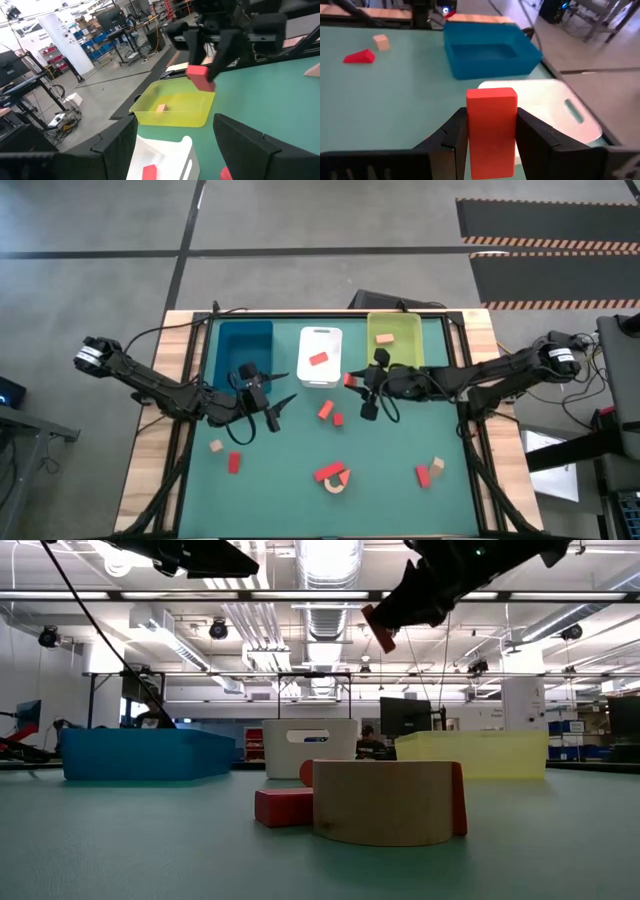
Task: Sort & place blocks by color
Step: Put the bottom right orange block into the white bin, then put the bottom left red block into the blue bin
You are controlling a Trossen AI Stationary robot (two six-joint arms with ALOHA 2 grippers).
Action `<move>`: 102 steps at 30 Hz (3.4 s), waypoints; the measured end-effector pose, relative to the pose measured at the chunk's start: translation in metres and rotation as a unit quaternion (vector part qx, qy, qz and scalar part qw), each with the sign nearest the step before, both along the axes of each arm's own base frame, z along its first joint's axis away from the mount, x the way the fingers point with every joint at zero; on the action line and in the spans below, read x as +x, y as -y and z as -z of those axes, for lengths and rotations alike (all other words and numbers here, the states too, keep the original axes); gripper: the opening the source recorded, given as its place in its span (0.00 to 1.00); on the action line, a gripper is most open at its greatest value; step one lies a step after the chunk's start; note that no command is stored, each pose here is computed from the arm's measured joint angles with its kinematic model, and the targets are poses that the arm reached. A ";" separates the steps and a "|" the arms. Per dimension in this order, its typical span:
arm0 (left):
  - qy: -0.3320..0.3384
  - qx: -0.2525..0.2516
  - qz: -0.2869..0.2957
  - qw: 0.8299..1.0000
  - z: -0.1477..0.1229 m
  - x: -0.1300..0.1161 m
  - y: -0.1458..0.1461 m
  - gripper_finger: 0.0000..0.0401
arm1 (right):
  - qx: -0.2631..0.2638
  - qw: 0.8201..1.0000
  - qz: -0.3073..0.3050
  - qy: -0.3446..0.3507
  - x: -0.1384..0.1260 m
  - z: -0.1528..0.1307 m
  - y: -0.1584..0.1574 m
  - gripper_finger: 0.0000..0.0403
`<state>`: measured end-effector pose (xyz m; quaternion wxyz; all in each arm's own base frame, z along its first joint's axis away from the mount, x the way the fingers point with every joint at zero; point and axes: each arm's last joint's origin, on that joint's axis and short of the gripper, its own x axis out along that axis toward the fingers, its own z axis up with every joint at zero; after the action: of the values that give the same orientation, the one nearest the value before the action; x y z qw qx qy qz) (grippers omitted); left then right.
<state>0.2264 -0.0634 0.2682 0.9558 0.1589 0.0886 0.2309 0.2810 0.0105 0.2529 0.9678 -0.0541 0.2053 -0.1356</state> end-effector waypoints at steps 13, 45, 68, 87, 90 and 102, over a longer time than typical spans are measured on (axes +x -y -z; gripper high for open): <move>0.009 -0.004 -0.037 0.999 -0.001 -0.002 -0.002 0.61 | -0.007 1.000 0.005 0.014 0.012 -0.042 0.050 0.29; 0.007 0.021 -0.114 0.993 -0.008 -0.022 -0.012 0.61 | 0.074 0.968 -0.036 -0.238 0.132 0.018 0.206 0.29; 0.007 0.015 -0.116 0.993 0.000 -0.023 -0.012 0.61 | 0.105 0.941 -0.039 -0.320 0.154 0.062 0.227 0.34; 0.013 0.006 -0.118 0.993 0.000 -0.023 -0.012 0.61 | 0.116 0.934 -0.037 -0.336 0.150 0.064 0.226 0.41; 0.013 0.006 -0.117 0.993 0.000 -0.023 -0.012 0.61 | 0.116 0.934 -0.037 -0.336 0.150 0.064 0.226 0.41; 0.015 0.002 -0.118 0.993 0.001 -0.023 -0.012 0.61 | 0.120 0.939 -0.027 -0.323 0.147 0.049 0.225 0.40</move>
<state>0.2030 -0.0509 0.2673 0.9228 0.1463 0.0919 0.3443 0.4279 -0.2140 0.2036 0.8522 0.0160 0.5196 -0.0592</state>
